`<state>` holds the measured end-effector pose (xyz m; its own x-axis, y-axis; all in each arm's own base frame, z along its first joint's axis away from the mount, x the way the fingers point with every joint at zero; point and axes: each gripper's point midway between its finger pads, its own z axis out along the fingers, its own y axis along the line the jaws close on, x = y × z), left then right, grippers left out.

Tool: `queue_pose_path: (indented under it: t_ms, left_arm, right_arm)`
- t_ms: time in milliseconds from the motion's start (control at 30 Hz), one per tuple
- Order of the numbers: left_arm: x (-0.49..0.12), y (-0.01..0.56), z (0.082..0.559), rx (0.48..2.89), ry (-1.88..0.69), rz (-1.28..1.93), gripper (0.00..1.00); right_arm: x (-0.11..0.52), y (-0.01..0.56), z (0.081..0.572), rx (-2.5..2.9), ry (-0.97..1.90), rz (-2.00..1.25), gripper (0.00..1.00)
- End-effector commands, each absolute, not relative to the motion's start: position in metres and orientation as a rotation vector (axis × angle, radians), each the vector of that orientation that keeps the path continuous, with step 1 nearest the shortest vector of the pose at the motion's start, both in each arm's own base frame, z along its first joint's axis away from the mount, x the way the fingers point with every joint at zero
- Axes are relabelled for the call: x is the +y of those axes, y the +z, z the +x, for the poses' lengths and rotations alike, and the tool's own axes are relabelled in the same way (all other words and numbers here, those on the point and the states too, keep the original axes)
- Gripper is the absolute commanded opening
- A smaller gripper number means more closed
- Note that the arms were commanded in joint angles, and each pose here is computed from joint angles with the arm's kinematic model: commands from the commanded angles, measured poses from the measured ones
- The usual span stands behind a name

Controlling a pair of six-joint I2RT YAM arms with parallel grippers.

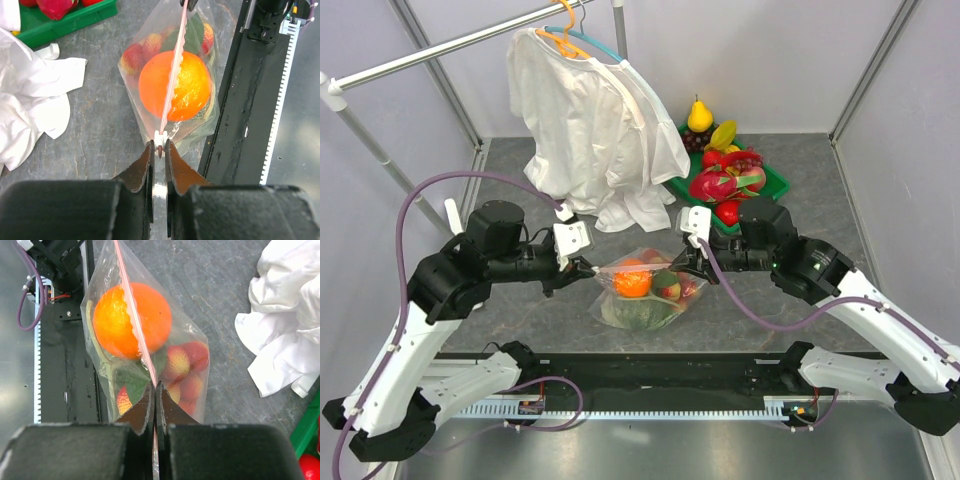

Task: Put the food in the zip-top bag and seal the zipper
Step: Zip the zipper food storage bag at the center of the board, then place the zipper food storage bag at the center of the board.

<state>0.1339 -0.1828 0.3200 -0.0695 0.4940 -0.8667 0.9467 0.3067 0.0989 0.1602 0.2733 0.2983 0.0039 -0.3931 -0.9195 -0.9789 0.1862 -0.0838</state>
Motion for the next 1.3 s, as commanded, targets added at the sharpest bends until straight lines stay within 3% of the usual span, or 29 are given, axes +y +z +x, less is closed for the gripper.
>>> queue_pose_path:
  t_ms: [0,167,200,300,600,867,1267]
  left_arm:
    - [-0.167,0.321,0.134,1.769,-0.6,1.249,0.05]
    - [-0.174,0.334,0.129,1.746,-0.678,1.22,0.24]
    - [-0.174,0.335,0.129,1.744,-0.685,1.213,0.39]
    - [-0.176,0.339,0.133,1.757,-0.696,1.169,0.64]
    - [-0.171,0.374,0.146,1.789,-0.835,0.867,0.94]
    - [-0.145,0.411,0.172,1.842,-0.865,0.469,1.0]
    - [-0.141,0.446,0.224,1.794,-0.836,0.404,1.0]
  right_arm:
    - [0.252,0.334,0.17,1.574,0.709,-1.225,0.0]
    - [0.241,0.348,0.165,1.589,0.7,-1.183,0.0]
    - [0.239,0.349,0.166,1.594,0.687,-1.173,0.0]
    - [0.239,0.357,0.167,1.578,0.681,-1.161,0.0]
    - [0.266,0.378,0.198,1.414,0.6,-1.23,0.0]
    - [0.306,0.403,0.243,1.267,0.526,-1.321,0.0]
    - [0.327,0.405,0.311,1.138,0.508,-1.402,0.0]
